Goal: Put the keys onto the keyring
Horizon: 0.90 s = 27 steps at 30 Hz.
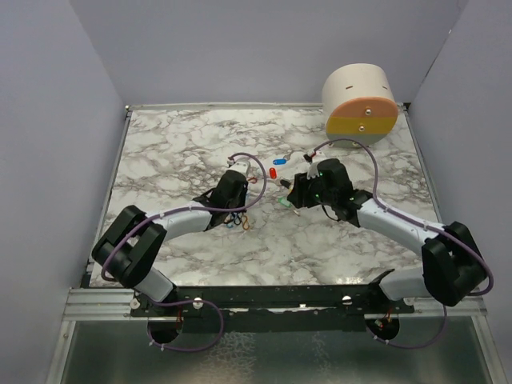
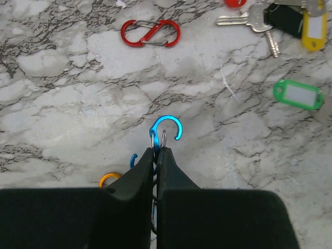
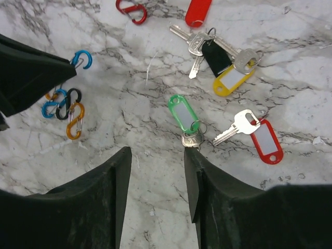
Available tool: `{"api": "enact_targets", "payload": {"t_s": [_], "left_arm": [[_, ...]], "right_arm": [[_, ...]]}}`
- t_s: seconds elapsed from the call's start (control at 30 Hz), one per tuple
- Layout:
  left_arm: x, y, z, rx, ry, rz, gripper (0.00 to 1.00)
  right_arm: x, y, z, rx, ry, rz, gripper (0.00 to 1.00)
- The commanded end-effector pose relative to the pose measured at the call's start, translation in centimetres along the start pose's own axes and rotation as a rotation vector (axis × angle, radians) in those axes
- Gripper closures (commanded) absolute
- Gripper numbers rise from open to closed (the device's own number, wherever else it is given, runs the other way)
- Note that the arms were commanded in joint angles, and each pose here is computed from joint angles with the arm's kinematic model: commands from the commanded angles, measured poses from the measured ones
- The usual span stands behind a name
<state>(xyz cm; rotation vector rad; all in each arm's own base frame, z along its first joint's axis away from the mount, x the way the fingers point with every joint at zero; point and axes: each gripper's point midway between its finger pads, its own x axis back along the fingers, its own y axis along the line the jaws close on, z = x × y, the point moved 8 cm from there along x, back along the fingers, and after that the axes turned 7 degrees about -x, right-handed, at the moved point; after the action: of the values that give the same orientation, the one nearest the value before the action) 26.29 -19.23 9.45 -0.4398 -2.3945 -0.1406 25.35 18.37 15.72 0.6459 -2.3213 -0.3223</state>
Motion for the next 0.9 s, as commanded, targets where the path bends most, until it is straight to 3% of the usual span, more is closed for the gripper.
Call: {"api": "enact_targets", "payload": {"t_s": [0.0, 0.37, 0.87], "left_arm": [[1.8, -1.3, -0.9, 0.018, -0.025, 0.07, 1.0], [2.2, -2.0, -0.7, 0.018, -0.035, 0.087, 1.0], [2.2, -2.0, -0.2, 0.01, -0.037, 0.09, 1.0]], "right_arm": [[-0.8, -0.2, 0.3, 0.03, 0.03, 0.08, 0.57], [-2.4, -2.6, 0.8, -0.046, 0.048, 0.349, 0.56], [-4.9, -3.6, 0.7, -0.088, 0.021, 0.44, 0.65]]}}
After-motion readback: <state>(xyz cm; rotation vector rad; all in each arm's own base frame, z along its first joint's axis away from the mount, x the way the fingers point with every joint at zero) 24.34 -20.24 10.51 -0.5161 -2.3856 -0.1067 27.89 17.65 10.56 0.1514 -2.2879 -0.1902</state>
